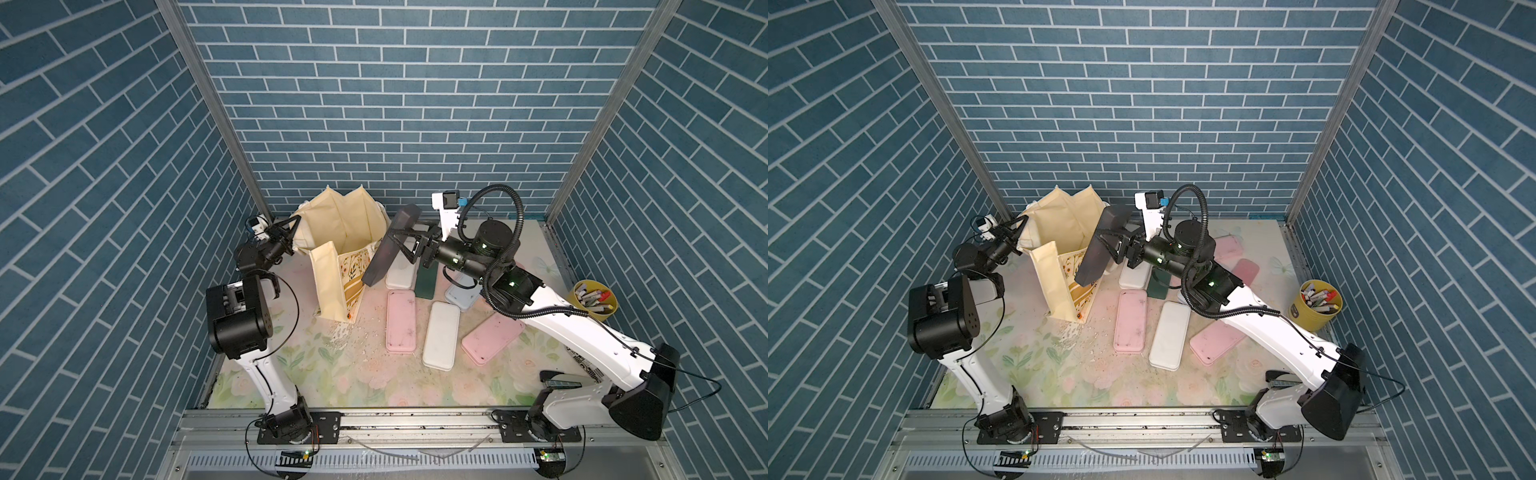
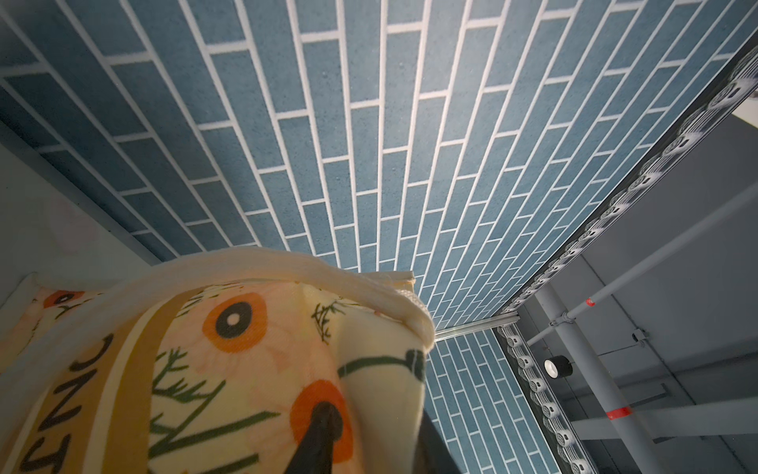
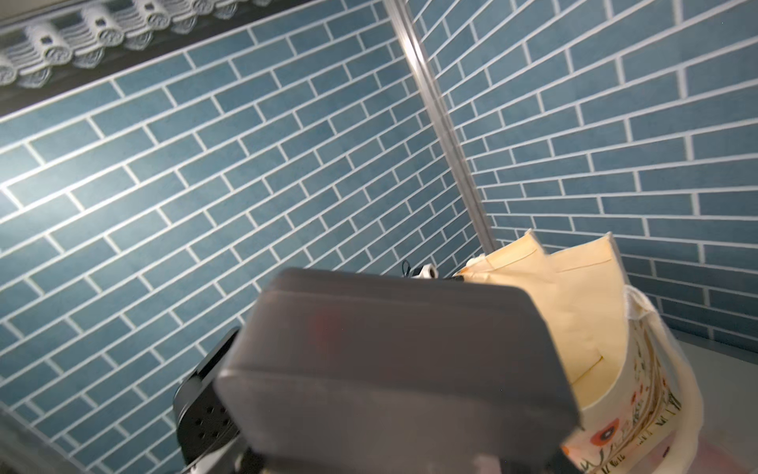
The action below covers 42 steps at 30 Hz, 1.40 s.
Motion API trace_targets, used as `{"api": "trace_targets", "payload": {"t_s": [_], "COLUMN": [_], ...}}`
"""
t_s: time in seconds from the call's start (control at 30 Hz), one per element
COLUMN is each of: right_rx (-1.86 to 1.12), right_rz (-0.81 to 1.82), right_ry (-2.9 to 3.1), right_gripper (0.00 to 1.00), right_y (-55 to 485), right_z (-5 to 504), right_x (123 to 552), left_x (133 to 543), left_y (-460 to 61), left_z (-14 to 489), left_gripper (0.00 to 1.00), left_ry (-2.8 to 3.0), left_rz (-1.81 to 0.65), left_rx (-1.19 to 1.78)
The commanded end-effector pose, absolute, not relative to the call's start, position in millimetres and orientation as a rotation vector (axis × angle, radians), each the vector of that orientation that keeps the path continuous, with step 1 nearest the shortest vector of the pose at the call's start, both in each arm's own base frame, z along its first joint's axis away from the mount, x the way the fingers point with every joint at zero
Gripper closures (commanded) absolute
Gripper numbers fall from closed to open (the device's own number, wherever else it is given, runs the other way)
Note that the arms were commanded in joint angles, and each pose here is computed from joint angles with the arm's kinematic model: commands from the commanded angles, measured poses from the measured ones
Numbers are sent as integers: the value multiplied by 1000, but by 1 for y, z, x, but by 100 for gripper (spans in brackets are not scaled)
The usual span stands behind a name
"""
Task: Take out the pencil case from the canvas bag
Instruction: Place the canvas bag at the center of the board.
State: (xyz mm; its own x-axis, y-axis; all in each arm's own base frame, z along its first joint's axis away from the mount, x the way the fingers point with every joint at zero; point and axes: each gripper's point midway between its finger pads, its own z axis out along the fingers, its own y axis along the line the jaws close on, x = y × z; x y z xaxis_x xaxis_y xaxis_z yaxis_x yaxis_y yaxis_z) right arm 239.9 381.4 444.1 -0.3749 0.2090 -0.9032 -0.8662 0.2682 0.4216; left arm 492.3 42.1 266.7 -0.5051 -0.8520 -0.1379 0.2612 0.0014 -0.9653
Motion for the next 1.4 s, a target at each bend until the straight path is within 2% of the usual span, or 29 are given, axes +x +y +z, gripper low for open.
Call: {"api": "trace_targets", "payload": {"t_s": [0.0,0.17,0.37,0.83,1.17,1.37], "right_rx": [-864,-976,-1180,-1587,-1779,-1847], "right_rz": [1311,1276,1218,927,599,424], "right_ry": [1528,1682,1859,2182,2376,2446], "right_gripper": [64,63,65,65,64,62], "right_y": [384,390,412,478,487,484], "right_z": [437,398,343,213,130,102], "right_x": [208,200,179,149,151,161], "left_x": [479,471,462,439,435,434], "left_y": [44,41,41,99,99,97], "left_z": [296,316,335,362,367,369], "left_gripper": [65,58,56,53,52,52], "left_ry": [1377,1364,1348,1240,1232,1232], "left_rz": [-1605,-1590,-1575,-1440,-1434,-1438], "left_rx": [-558,-499,-451,-495,-488,-485]}}
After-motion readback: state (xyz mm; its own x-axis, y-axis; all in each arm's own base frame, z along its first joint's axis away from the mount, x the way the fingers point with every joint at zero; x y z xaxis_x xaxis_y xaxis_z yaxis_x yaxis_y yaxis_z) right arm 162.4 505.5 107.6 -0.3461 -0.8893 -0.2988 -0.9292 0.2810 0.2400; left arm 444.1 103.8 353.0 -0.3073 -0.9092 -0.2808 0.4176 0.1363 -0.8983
